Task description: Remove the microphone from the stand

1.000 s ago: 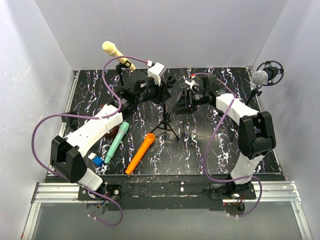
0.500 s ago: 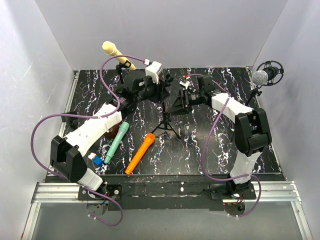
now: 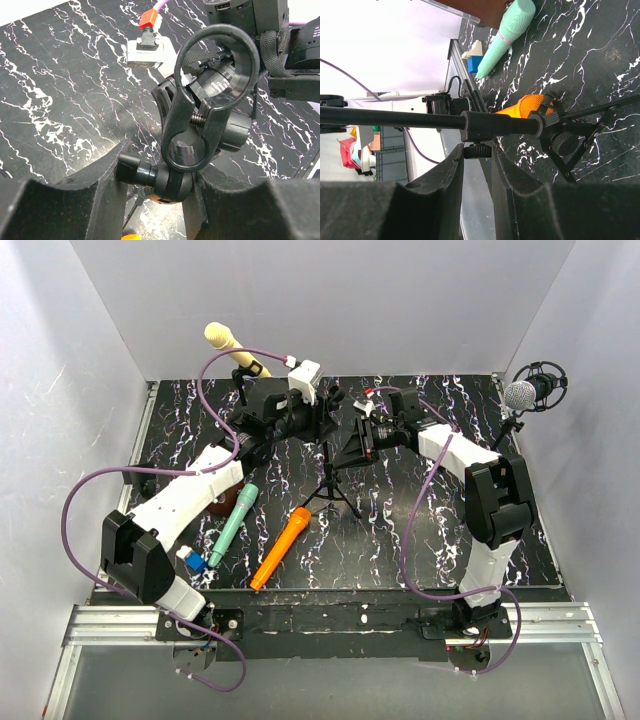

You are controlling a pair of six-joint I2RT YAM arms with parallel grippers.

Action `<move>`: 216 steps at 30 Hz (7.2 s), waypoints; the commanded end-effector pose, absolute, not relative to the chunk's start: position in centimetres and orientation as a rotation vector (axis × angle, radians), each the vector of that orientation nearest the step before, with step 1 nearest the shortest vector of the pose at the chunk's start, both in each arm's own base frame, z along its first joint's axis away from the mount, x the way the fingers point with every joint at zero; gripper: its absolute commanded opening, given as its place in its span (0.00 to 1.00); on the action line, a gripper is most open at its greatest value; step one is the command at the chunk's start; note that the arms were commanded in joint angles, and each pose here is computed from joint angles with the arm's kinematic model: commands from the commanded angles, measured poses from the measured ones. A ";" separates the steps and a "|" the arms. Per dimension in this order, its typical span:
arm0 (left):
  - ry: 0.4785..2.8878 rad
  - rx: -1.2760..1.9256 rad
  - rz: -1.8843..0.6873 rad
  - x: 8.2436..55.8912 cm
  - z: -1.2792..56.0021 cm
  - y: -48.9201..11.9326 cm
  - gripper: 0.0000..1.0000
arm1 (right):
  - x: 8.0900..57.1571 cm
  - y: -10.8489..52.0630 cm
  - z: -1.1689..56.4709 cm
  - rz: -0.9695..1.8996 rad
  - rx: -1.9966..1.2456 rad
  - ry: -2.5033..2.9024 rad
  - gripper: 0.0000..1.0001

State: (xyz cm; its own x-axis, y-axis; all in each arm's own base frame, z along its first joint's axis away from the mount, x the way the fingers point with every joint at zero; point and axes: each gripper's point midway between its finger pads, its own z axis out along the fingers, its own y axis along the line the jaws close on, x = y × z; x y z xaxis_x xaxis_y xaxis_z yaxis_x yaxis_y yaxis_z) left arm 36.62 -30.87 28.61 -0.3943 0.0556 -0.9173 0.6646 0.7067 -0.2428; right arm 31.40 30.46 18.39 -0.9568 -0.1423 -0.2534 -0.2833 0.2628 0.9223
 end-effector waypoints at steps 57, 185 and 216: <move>1.850 0.492 -0.799 36.6 30.4 -30.3 0.00 | 29.4 30.0 22.2 1.294 -0.806 2.074 0.70; 1.755 0.661 -0.797 36.7 31.5 -32.1 0.00 | 30.4 24.2 14.5 0.943 -0.954 2.125 0.69; 1.738 1.050 -0.619 29.4 27.9 -27.6 0.96 | 27.0 21.4 27.9 0.852 -0.958 1.878 0.74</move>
